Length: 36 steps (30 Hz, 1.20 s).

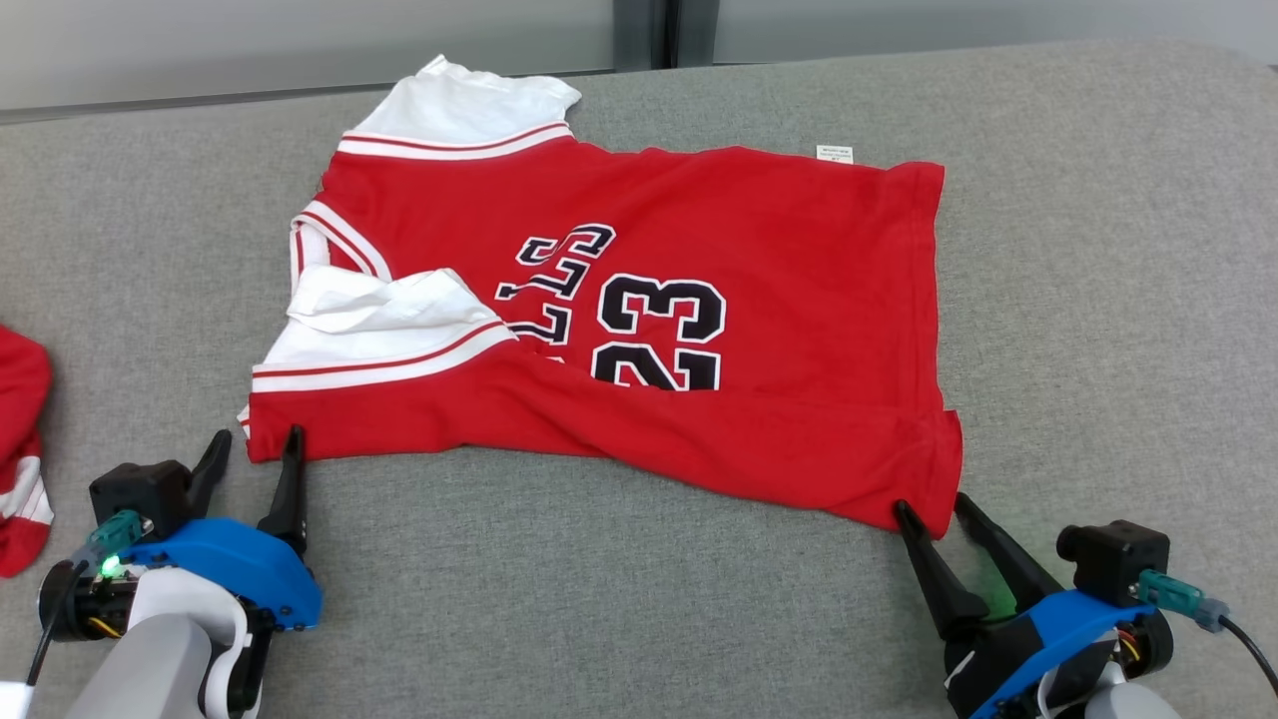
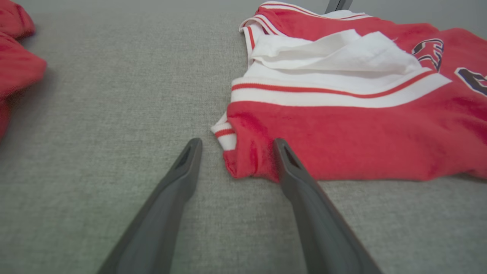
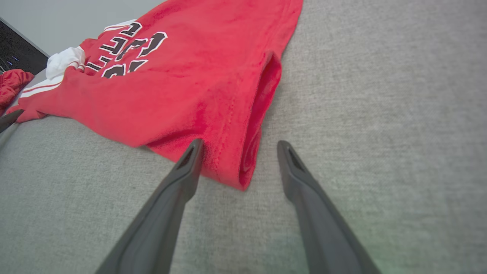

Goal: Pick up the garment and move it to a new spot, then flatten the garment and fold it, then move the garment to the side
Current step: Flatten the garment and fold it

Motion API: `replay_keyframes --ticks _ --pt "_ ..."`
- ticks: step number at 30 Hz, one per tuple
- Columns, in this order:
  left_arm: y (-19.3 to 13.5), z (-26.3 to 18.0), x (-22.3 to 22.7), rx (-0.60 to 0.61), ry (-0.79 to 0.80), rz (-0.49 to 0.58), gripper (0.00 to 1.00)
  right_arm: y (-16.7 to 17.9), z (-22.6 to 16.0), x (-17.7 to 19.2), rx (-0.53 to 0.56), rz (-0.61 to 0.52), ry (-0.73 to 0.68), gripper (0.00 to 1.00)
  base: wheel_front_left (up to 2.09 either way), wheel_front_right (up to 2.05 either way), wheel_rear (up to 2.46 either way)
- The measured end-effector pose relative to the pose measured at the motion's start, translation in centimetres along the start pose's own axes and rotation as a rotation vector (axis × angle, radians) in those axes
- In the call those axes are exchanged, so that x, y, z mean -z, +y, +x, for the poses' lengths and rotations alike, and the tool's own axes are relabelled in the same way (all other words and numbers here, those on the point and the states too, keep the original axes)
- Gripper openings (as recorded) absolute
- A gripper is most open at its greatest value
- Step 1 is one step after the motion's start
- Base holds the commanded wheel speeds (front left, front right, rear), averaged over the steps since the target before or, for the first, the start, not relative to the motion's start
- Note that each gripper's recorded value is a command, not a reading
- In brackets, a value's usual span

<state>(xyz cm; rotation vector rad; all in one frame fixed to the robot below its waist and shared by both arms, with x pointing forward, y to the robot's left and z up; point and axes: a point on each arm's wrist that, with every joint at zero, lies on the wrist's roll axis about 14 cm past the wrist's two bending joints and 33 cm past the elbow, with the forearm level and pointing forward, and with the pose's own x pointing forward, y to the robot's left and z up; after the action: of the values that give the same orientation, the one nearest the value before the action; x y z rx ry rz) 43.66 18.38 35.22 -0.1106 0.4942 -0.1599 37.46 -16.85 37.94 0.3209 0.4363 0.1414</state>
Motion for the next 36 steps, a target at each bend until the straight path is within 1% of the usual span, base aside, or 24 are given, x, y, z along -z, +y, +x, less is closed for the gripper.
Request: replay_keyframes --ticks 4,5,6,7,8,9,13,17,24,29,36 --pt "-0.1 0.3 0.6 0.008 0.031 -0.011 1.00 0.2 0.4 0.3 -0.004 0.003 0.007 1.00 0.00 0.00 0.00" --pt "-0.1 0.4 0.7 0.008 0.038 -0.014 1.00 0.3 0.5 0.4 -0.005 0.004 0.011 0.59 0.00 0.00 0.00" --pt "-0.2 0.5 0.8 0.012 0.042 -0.021 0.55 0.4 0.6 0.3 -0.009 0.007 0.007 0.34 0.00 0.00 0.00" --pt "-0.3 0.7 0.8 0.013 0.045 -0.025 0.26 0.7 0.9 0.2 -0.015 0.013 0.000 0.02 0.00 0.00 0.00" --pt "-0.3 0.7 0.8 0.013 0.045 -0.025 0.02 0.7 0.9 0.2 -0.015 0.013 0.000 0.00 0.00 0.00 0.00" --pt "-0.4 0.7 0.8 0.017 0.047 -0.029 0.00 0.8 1.0 0.2 -0.017 0.019 -0.001 0.00 0.00 0.00 0.00" --pt "-1.0 0.7 0.8 0.034 0.045 -0.040 0.00 1.0 1.1 -0.3 -0.020 0.038 -0.030 0.00 0.00 0.00 0.00" --pt "-1.4 0.0 -0.2 0.043 0.000 -0.055 0.00 1.1 0.9 -1.5 -0.020 0.043 -0.076 0.00 0.00 0.00 0.00" --pt "-3.2 -2.8 -1.7 0.067 -0.101 -0.092 0.00 -0.2 -0.9 -3.3 0.006 0.039 -0.137 0.00 0.00 0.00 0.00" --pt "-3.9 -5.5 -0.8 0.059 -0.125 -0.122 0.00 -0.9 -2.8 -3.4 0.017 0.036 -0.144 0.00 0.00 0.00 0.00" --pt "-4.6 -9.3 1.2 0.028 -0.128 -0.181 0.00 -1.4 -5.4 -2.3 0.027 0.029 -0.104 0.00 0.00 0.00 0.00"
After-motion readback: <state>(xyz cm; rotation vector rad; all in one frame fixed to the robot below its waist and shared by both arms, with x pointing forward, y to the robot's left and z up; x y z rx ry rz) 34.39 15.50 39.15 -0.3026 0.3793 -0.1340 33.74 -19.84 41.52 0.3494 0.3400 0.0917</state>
